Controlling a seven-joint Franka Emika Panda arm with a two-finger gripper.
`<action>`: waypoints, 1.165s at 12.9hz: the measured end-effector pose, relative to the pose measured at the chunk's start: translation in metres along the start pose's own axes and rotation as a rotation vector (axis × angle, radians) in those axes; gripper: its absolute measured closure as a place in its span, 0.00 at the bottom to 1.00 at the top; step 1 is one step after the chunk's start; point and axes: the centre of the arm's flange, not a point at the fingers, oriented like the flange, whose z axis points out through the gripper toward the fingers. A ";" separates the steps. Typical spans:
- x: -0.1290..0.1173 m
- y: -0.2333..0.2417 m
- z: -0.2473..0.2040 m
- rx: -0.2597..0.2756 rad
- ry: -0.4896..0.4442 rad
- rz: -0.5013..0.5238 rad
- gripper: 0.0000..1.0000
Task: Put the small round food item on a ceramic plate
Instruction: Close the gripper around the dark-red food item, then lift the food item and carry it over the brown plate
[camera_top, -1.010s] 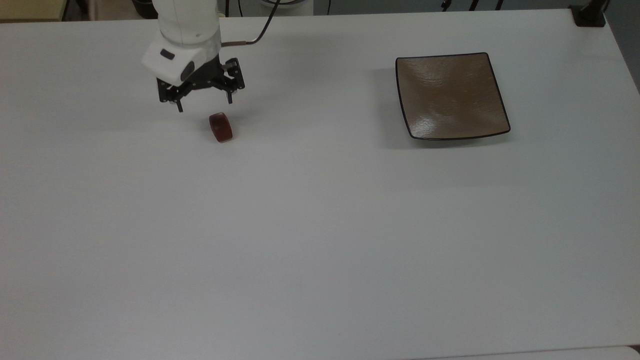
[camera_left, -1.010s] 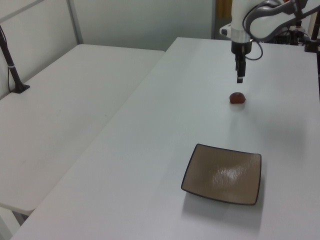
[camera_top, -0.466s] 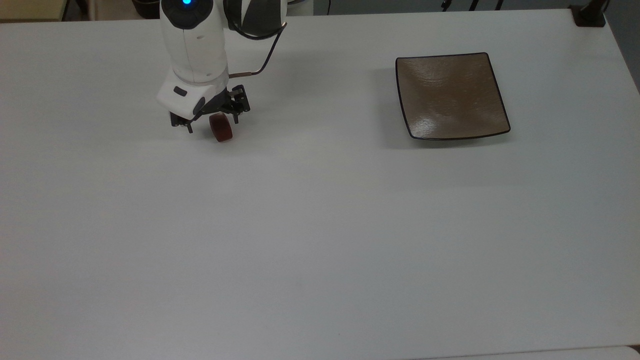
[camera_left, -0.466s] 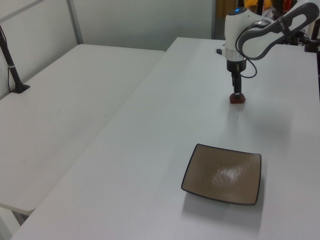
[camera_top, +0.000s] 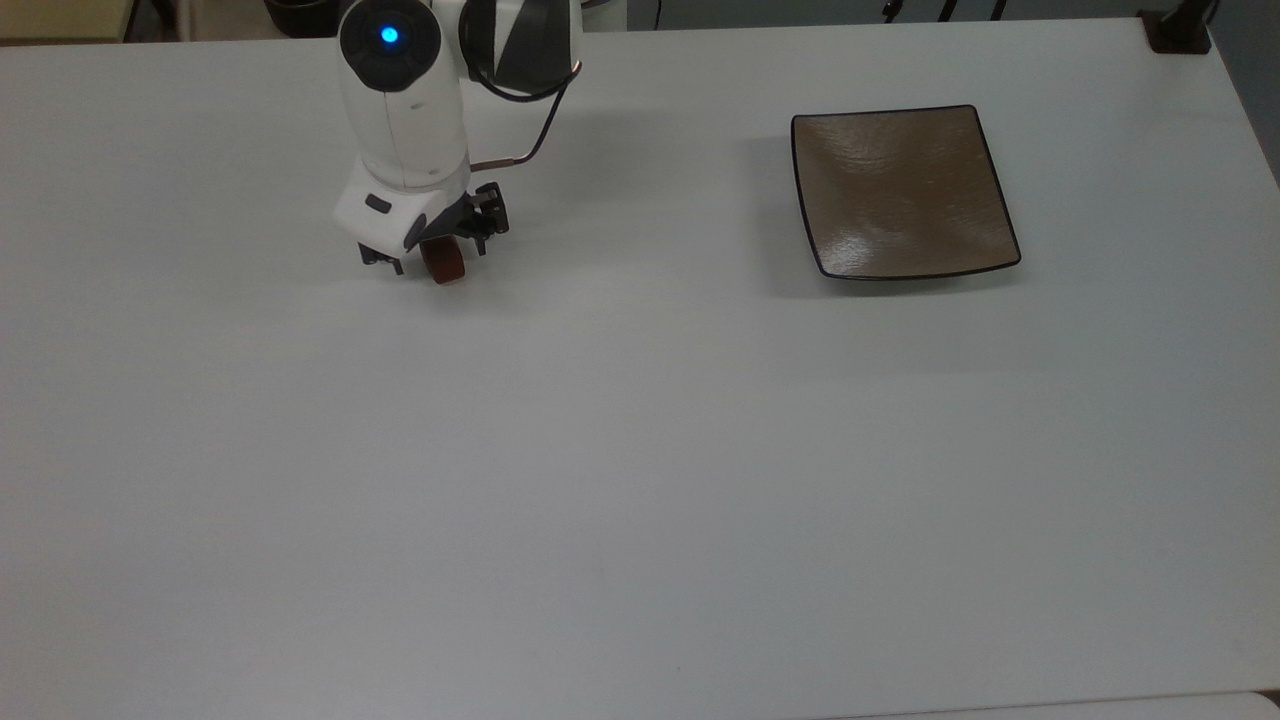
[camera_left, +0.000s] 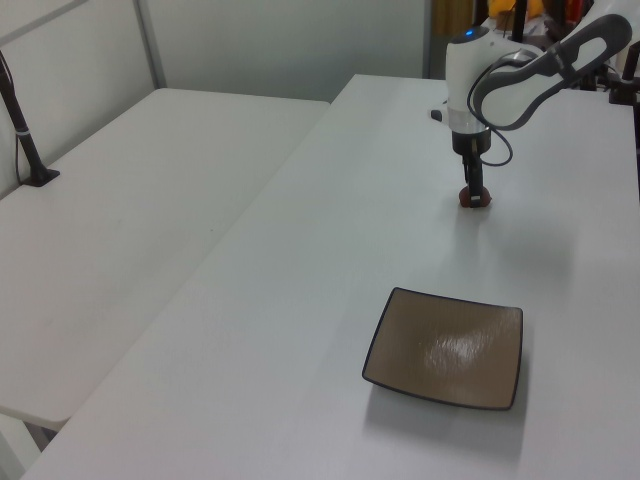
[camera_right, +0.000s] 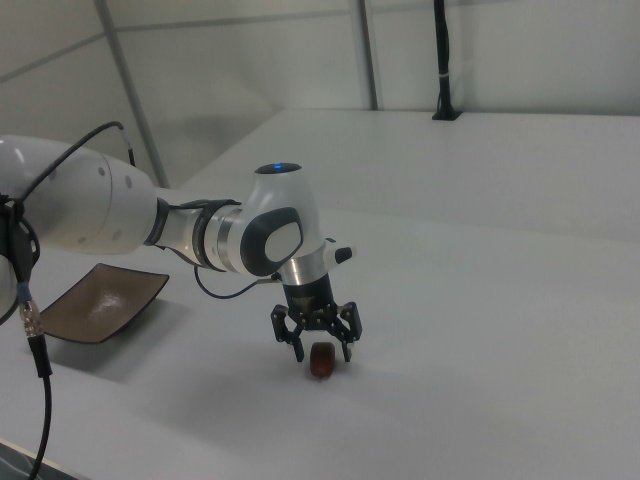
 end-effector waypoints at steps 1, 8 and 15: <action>0.002 -0.003 0.006 0.005 -0.008 -0.006 0.11; 0.004 -0.003 0.002 0.001 0.000 -0.004 0.74; 0.024 -0.045 -0.034 0.001 0.065 0.165 0.72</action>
